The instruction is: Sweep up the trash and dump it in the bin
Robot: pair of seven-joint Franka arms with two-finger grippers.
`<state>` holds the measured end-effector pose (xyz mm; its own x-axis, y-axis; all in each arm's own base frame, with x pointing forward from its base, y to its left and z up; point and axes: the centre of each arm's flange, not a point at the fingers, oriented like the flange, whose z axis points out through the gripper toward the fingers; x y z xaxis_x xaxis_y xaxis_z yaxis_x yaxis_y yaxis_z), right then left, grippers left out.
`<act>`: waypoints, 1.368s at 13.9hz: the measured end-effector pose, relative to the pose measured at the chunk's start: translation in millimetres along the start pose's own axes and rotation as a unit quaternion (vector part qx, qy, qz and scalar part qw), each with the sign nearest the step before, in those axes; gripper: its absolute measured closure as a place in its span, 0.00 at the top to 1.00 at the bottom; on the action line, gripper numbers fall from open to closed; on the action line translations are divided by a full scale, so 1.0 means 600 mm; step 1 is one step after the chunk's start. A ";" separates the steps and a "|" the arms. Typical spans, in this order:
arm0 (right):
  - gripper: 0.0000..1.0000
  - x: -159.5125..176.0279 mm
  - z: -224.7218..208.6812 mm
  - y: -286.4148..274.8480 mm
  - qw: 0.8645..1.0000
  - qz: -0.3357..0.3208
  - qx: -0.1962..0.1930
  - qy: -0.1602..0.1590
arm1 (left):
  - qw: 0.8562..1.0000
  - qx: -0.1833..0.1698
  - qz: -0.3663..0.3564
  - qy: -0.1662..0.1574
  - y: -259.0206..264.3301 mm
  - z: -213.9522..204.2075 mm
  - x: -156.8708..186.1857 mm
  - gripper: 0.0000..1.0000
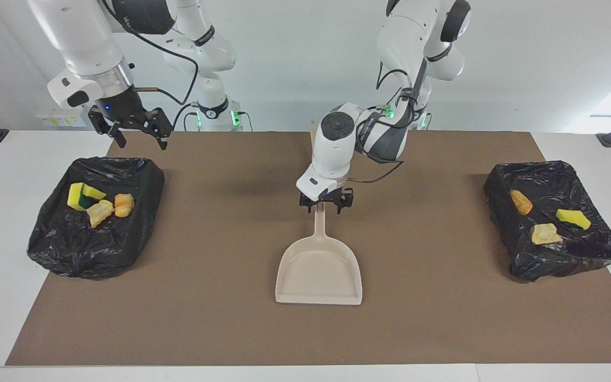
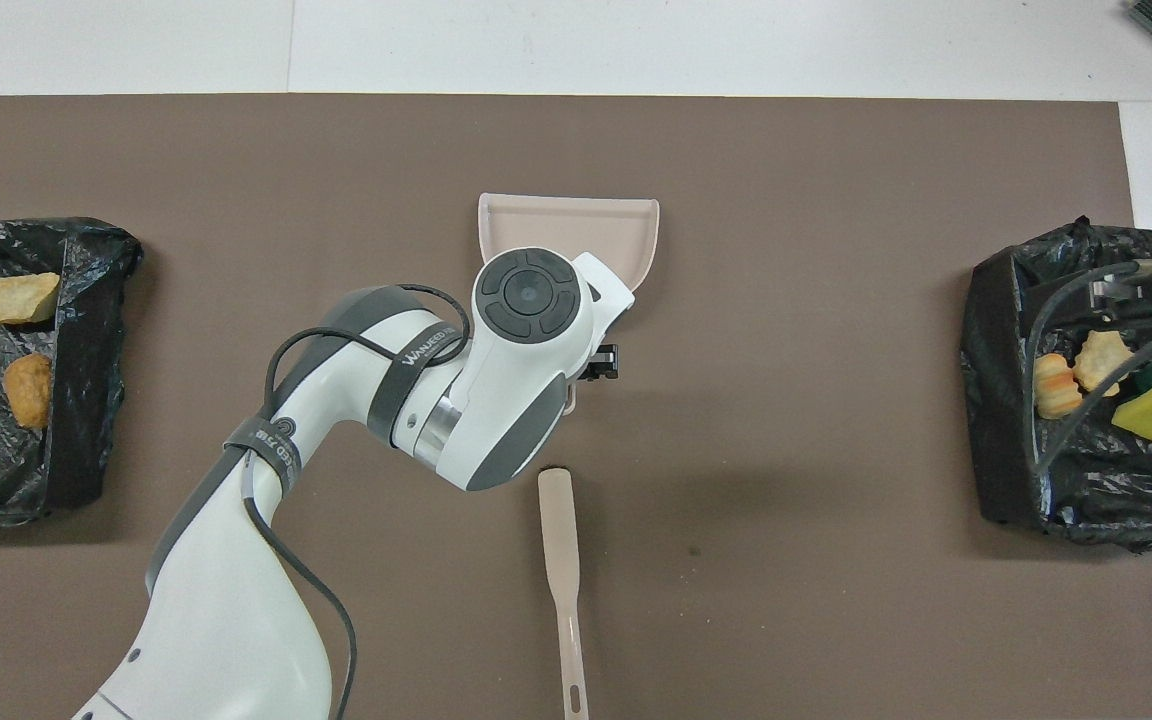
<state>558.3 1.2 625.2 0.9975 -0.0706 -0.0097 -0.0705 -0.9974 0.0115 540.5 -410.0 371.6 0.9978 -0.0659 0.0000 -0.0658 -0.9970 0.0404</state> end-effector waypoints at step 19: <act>1.00 0.000 0.000 0.000 1.000 0.000 0.000 0.000 | 1.000 0.010 -0.004 0.018 -0.527 -0.447 -0.023 1.00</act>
<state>558.3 1.2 625.2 0.9975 -0.0706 -0.0097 -0.0704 -0.9974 0.0115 548.6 -82.8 626.6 0.9977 -0.0564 0.0367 -0.0572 -0.9982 0.0204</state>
